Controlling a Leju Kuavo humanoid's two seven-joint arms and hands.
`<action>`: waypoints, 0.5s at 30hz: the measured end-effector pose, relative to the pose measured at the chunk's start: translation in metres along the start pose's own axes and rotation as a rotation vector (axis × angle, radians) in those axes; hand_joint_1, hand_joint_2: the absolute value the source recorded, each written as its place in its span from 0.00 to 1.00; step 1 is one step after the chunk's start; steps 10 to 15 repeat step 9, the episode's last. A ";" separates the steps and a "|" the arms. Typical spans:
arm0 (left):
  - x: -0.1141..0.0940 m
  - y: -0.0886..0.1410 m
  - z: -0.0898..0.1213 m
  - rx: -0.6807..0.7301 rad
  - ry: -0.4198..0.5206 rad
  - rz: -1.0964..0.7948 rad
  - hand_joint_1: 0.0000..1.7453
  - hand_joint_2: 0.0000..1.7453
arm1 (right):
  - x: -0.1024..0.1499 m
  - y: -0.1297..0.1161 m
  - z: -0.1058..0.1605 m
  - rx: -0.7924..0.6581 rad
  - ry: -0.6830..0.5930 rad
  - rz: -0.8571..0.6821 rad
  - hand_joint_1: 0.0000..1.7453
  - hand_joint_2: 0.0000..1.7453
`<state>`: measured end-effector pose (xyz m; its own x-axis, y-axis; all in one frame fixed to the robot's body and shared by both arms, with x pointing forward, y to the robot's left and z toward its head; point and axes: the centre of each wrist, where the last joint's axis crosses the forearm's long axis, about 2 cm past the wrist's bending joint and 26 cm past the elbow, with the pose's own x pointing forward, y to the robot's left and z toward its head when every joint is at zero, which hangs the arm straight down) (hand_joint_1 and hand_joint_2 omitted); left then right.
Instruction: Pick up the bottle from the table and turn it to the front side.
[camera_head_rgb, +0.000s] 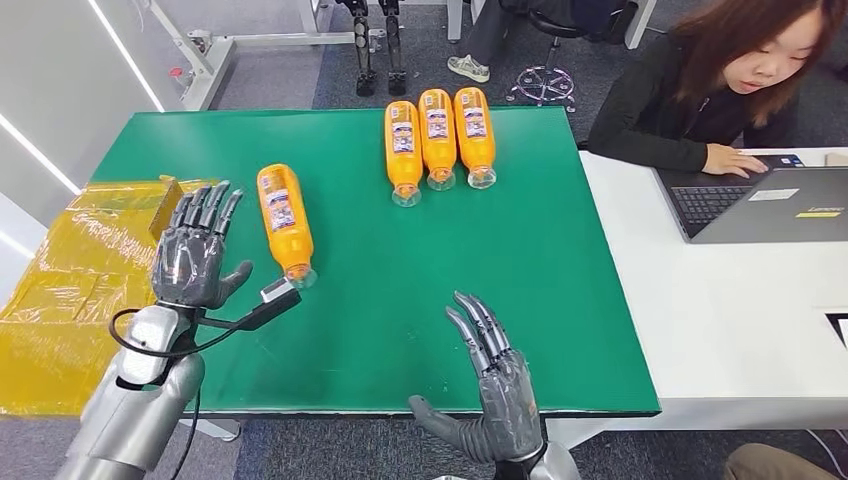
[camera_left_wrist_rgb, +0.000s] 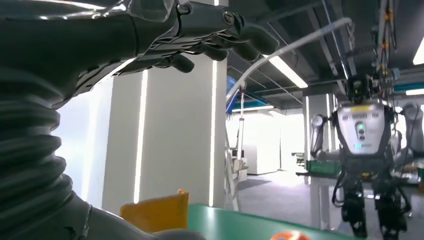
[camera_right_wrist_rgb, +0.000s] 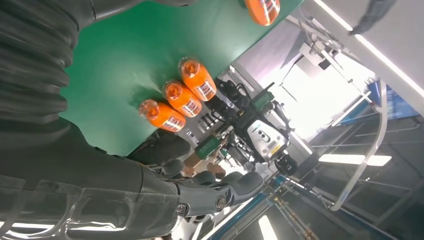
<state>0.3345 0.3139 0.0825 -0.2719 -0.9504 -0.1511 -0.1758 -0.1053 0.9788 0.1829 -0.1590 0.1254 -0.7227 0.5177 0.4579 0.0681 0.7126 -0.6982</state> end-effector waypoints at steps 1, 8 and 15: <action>0.003 0.005 0.001 0.029 -0.010 0.048 0.00 1.00 | 0.000 -0.001 0.001 -0.008 0.004 0.000 0.00 1.00; 0.034 0.029 0.010 0.202 -0.108 0.587 0.00 1.00 | -0.001 -0.008 0.012 -0.095 0.047 -0.015 0.00 1.00; 0.037 0.030 0.011 0.212 -0.116 0.637 0.00 1.00 | -0.001 -0.009 0.013 -0.104 0.052 -0.017 0.00 1.00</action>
